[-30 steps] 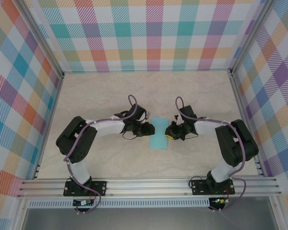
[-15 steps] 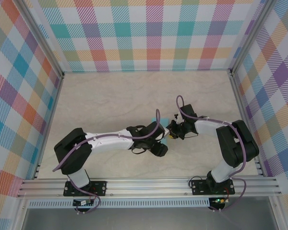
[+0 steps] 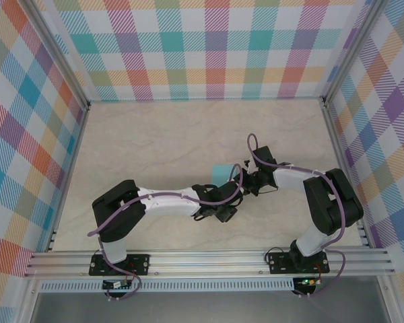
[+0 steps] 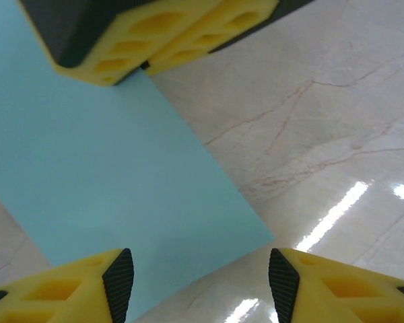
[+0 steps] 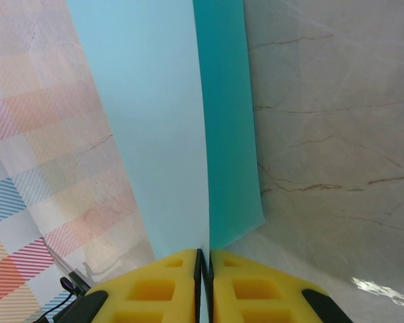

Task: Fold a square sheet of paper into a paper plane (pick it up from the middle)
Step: Third fold the triangle at the center of the table.

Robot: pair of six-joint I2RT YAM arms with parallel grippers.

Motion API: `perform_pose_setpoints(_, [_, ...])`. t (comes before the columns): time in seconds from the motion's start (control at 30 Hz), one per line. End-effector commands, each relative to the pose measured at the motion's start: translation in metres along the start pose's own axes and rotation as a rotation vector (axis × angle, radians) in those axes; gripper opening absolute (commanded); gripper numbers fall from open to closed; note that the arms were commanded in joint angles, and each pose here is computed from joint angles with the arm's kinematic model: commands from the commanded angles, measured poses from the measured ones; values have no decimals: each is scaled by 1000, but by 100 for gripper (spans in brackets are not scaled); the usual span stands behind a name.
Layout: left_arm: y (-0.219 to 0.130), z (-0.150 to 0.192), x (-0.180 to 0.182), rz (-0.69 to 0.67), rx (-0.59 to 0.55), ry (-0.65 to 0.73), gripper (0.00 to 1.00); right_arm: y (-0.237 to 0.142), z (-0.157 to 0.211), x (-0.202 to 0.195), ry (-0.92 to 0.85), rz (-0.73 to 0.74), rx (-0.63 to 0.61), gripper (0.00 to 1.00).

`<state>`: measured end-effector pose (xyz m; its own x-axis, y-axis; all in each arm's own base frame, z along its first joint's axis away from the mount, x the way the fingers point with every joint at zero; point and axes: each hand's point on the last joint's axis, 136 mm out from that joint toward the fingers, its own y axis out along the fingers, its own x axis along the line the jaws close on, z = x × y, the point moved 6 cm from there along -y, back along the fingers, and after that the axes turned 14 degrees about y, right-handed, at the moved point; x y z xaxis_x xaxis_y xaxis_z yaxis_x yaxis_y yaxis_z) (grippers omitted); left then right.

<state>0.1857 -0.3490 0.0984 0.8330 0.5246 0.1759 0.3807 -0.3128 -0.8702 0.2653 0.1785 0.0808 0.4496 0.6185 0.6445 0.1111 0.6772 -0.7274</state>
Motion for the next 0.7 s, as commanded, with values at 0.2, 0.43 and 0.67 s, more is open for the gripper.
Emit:
perform_pose_setpoints(0.2, [-14,-14,4,-58,-83,4,38,-6,-1,5,1,0,6,14])
perform_pose_setpoints(0.43, [-18,-13,8,-70,-88,-9,11,-8,-1,3,0,5,-1,17])
perform_pose_setpoints(0.67, [-19,-13,14,7,-91,-53,2,-14,-3,3,-4,13,-23,23])
